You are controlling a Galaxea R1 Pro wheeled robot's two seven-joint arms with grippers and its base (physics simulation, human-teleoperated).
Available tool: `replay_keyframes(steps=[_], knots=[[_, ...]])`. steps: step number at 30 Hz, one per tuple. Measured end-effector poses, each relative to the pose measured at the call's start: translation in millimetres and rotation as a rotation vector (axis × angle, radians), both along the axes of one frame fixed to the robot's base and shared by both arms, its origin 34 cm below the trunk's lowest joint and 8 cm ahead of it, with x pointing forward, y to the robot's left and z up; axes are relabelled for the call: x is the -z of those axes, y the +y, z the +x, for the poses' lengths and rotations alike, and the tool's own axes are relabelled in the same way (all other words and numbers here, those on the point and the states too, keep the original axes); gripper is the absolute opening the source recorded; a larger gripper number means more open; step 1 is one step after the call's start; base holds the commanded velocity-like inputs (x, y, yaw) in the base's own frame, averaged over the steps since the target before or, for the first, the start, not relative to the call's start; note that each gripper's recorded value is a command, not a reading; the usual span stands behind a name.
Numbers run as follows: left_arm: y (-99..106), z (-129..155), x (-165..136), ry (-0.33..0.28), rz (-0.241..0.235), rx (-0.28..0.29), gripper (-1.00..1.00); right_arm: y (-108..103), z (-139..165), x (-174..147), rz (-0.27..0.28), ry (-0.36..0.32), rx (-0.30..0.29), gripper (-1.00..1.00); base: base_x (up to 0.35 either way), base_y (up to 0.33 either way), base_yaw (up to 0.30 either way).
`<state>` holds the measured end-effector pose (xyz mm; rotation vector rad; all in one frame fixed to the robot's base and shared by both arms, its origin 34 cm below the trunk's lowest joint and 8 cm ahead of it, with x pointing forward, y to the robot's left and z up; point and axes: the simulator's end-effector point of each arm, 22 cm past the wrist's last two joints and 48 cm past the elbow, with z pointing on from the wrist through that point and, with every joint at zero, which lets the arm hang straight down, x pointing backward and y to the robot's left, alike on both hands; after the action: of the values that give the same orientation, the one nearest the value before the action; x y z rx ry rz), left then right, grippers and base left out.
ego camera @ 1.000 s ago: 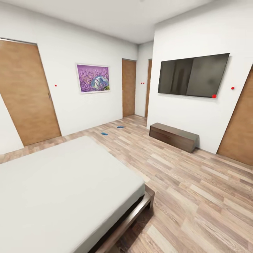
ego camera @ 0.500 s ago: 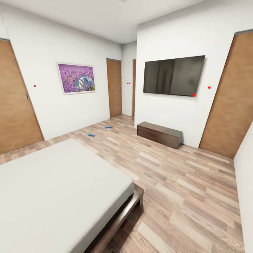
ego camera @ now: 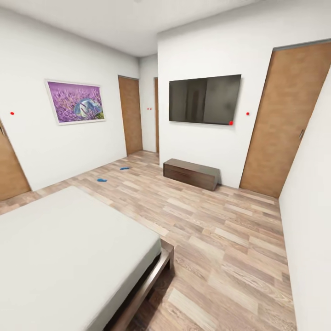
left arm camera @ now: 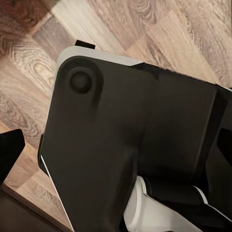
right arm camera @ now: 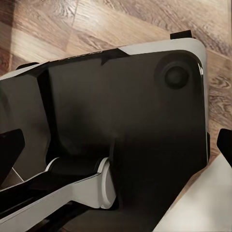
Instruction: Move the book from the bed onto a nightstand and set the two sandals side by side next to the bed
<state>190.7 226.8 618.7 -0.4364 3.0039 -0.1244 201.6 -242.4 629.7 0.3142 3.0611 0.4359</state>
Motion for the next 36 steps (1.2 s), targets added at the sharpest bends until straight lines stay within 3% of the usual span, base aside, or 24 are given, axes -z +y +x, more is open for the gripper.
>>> replay_keyframes(steps=[28,36], knots=[[0.0,-0.1,-0.1,0.0,0.0,0.0,1.0,-0.1,0.2,-0.1,0.0,-0.001,0.0,1.0,0.134,0.0,-0.252],[0.9,-0.1,-0.1,0.0,0.001,0.001,1.0,-0.3,0.3,-0.1,-0.001,-0.001,-0.001,1.0,0.167,-0.017,-0.114]])
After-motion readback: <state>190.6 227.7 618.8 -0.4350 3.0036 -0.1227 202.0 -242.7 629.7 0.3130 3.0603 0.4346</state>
